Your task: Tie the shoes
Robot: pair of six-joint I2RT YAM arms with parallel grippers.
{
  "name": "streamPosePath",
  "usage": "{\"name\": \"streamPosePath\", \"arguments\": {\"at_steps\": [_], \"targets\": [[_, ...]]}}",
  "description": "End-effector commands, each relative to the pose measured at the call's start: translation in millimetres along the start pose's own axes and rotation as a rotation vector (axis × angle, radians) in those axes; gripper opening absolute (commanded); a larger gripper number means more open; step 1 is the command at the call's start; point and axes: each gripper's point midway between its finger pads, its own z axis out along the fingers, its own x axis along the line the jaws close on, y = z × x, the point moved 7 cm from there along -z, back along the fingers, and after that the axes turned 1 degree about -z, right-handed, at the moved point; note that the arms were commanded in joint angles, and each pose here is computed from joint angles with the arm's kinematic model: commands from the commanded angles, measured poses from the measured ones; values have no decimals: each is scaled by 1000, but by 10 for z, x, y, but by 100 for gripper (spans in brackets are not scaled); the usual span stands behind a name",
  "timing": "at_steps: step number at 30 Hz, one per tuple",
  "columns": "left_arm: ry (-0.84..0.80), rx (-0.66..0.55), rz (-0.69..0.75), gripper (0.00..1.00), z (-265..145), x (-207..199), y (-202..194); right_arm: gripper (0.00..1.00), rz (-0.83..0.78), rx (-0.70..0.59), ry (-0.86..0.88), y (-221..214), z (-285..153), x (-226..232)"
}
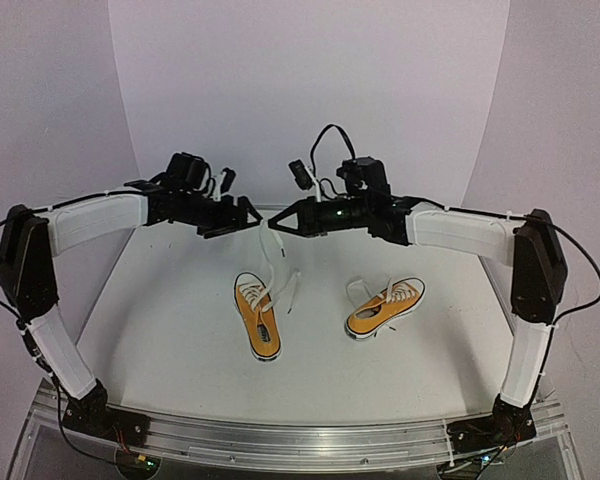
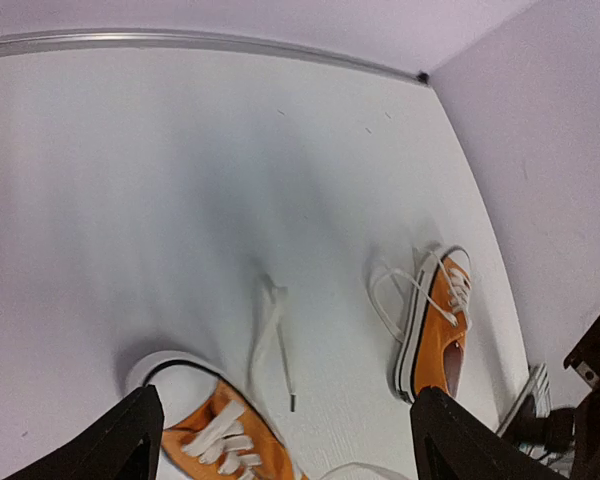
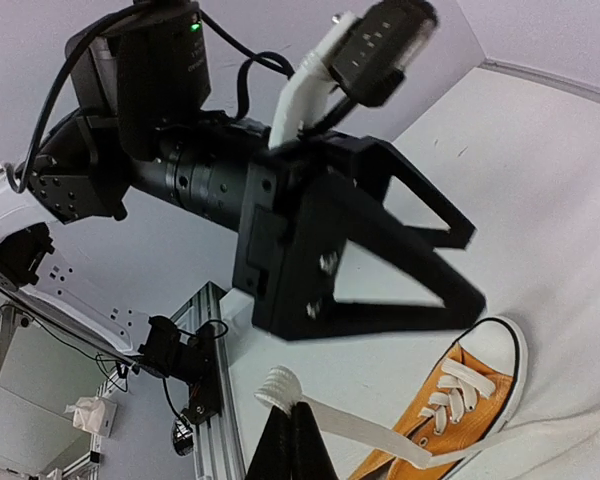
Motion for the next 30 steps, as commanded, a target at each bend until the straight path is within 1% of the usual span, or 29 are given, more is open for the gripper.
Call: {"name": "streamPosePath", "arguments": {"at_steps": [1,4,6,7,10,11,14,16,19,22,24,26,30], "targets": [[147,-228,-168,89,-738,399,227,2,-60,-45,51,203,434,99],[206,-270,-251,89,-970,598,127,5,-25,-38,70,201,806,-16],[223,-282,-295,89,-1063,678,43,10,-14,-31,92,209,1061,-32],[228,-293,-312,89,-1122,702,20,16,9,-3,90,125,1194,-107],[241,-304,-350,89,-1185,756,-106,47,25,64,124,-43,1447,-95],[240,-307,-354,89,-1195,759,-130,54,31,88,126,-103,1474,-98],[240,-290,-355,89,-1167,789,-210,66,15,104,75,-149,1340,-120],[217,-271,-352,89,-1114,801,-248,72,-7,102,49,-102,1173,-99],[195,-211,-342,88,-995,839,-328,73,-11,76,-16,12,819,-145],[231,-146,-323,85,-880,937,-439,71,23,29,-169,58,394,-393],[278,-97,-318,81,-790,1035,-493,68,77,30,-279,-59,170,-688],[322,-60,-312,78,-695,1113,-509,65,100,53,-392,-224,55,-906],[416,-26,-259,76,-497,1167,-465,62,136,112,-499,-537,28,-1156]]}}
